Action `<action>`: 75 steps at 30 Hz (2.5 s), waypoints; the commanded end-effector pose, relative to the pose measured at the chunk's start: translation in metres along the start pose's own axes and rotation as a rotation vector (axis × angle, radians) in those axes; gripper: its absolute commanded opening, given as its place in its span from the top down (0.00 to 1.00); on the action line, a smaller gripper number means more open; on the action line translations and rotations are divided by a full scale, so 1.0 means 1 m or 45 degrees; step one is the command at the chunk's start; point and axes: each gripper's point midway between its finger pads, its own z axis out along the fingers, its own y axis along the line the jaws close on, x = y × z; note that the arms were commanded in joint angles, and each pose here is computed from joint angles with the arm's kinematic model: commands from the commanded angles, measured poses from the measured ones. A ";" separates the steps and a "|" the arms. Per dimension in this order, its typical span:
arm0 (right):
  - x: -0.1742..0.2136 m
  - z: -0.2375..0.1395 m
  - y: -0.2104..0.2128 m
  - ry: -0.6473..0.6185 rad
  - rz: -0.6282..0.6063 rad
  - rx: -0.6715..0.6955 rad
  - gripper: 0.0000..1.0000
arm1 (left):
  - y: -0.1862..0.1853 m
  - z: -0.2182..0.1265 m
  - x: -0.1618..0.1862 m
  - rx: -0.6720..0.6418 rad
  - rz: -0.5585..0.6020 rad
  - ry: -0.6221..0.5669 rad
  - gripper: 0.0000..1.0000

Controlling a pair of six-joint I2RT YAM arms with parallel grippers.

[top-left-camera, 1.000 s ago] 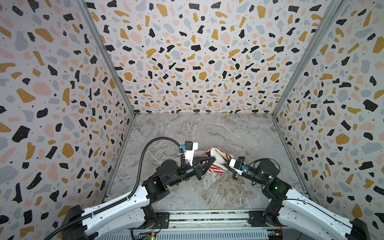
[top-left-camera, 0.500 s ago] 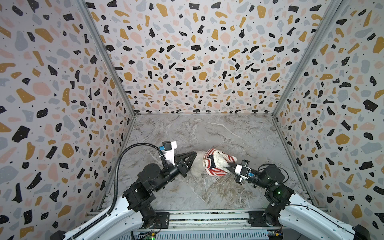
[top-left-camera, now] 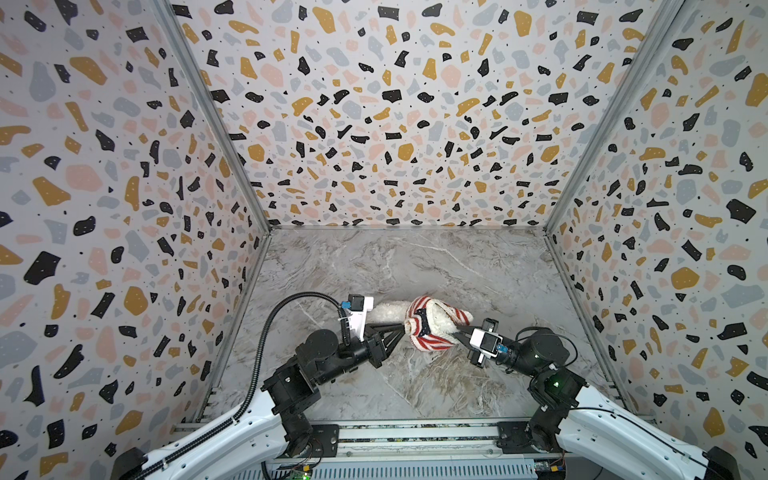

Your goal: Dress the teddy bear

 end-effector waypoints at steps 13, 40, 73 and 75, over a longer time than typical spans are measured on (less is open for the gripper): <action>-0.033 -0.005 -0.013 -0.128 -0.070 0.055 1.00 | -0.025 0.007 -0.019 0.155 0.000 -0.081 0.65; -0.035 -0.010 -0.021 -0.136 -0.061 0.133 1.00 | -0.023 0.004 -0.023 0.145 -0.033 -0.122 0.71; -0.050 -0.008 0.005 -0.150 -0.170 0.013 1.00 | 0.069 -0.029 -0.032 -0.404 -0.217 -0.381 1.00; -0.056 -0.007 0.009 -0.175 -0.187 -0.003 1.00 | 0.078 -0.030 -0.028 -0.447 -0.228 -0.369 1.00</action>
